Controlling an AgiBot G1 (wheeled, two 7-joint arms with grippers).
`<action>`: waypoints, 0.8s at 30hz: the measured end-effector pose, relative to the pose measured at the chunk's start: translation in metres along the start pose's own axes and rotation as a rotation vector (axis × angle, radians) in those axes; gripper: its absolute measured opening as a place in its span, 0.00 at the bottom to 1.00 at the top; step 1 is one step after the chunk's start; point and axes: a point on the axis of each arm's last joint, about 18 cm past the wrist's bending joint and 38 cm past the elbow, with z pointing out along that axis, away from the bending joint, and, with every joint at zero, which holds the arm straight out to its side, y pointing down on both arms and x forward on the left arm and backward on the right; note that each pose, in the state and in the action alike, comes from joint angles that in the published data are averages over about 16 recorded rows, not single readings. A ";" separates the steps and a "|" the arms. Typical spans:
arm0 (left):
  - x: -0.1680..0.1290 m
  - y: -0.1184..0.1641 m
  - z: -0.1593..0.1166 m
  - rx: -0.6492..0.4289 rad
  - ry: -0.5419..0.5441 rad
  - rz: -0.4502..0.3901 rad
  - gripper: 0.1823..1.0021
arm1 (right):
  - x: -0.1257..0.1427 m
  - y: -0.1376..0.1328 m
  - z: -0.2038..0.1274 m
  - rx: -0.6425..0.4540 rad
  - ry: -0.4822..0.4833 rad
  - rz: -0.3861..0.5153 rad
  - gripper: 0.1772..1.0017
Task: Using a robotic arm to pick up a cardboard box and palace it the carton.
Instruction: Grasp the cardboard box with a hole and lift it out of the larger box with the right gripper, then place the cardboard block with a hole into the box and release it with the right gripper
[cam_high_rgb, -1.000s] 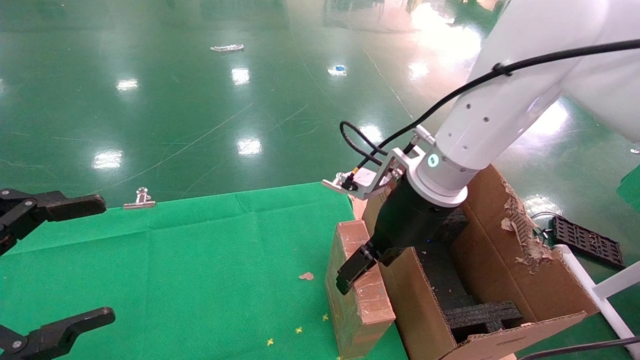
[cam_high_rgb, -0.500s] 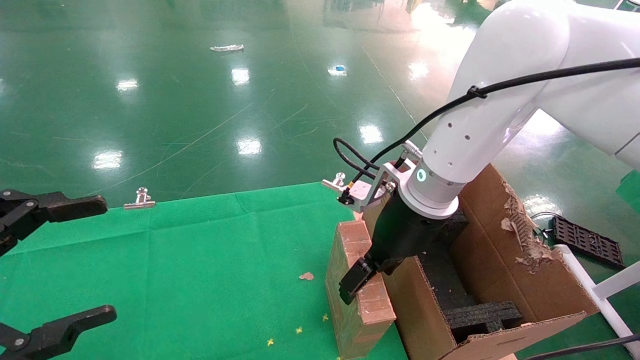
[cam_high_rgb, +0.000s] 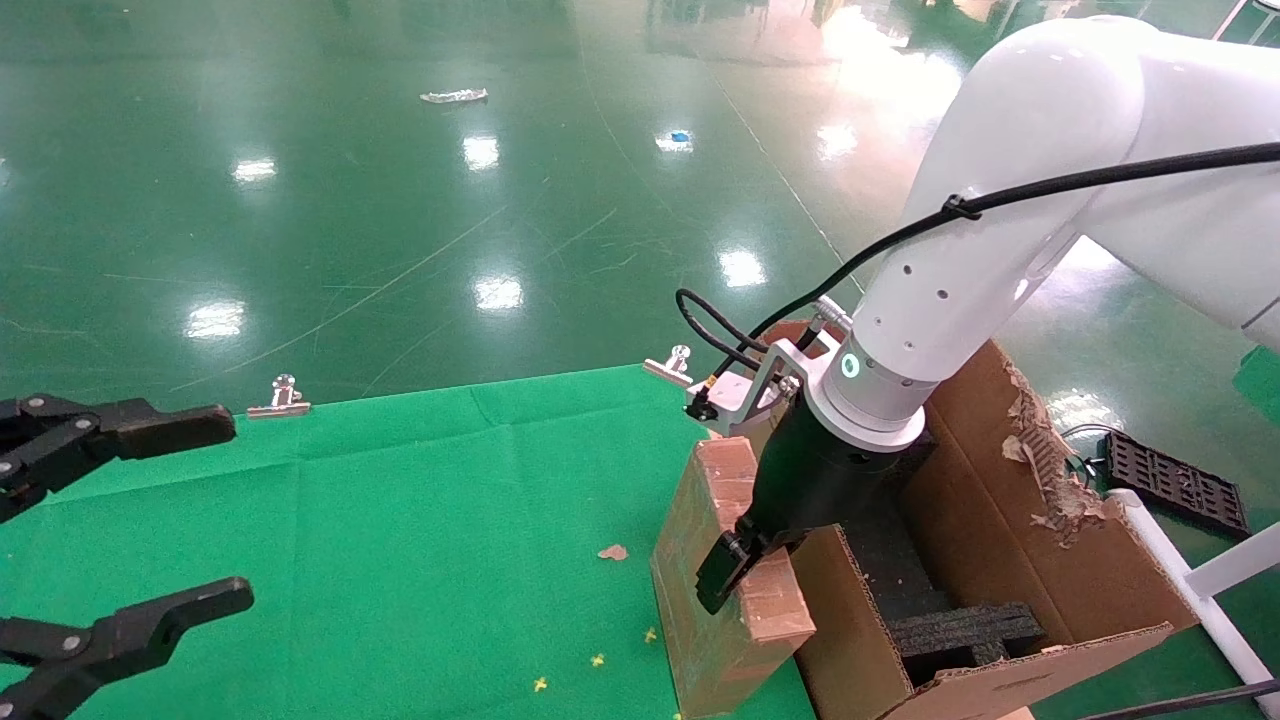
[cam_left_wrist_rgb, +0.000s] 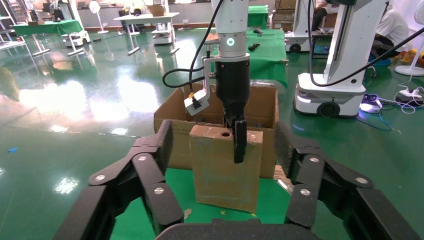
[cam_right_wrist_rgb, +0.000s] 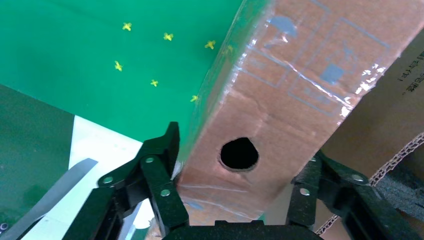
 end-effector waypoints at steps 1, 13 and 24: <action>0.000 0.000 0.000 0.000 0.000 0.000 0.76 | 0.000 0.000 0.000 0.002 0.001 0.000 0.71; 0.000 0.000 0.000 0.000 0.000 0.000 0.43 | 0.007 -0.002 -0.025 0.123 -0.030 -0.057 0.37; 0.000 0.000 0.000 0.000 0.000 0.000 0.16 | 0.052 -0.001 -0.129 0.503 0.015 -0.139 0.20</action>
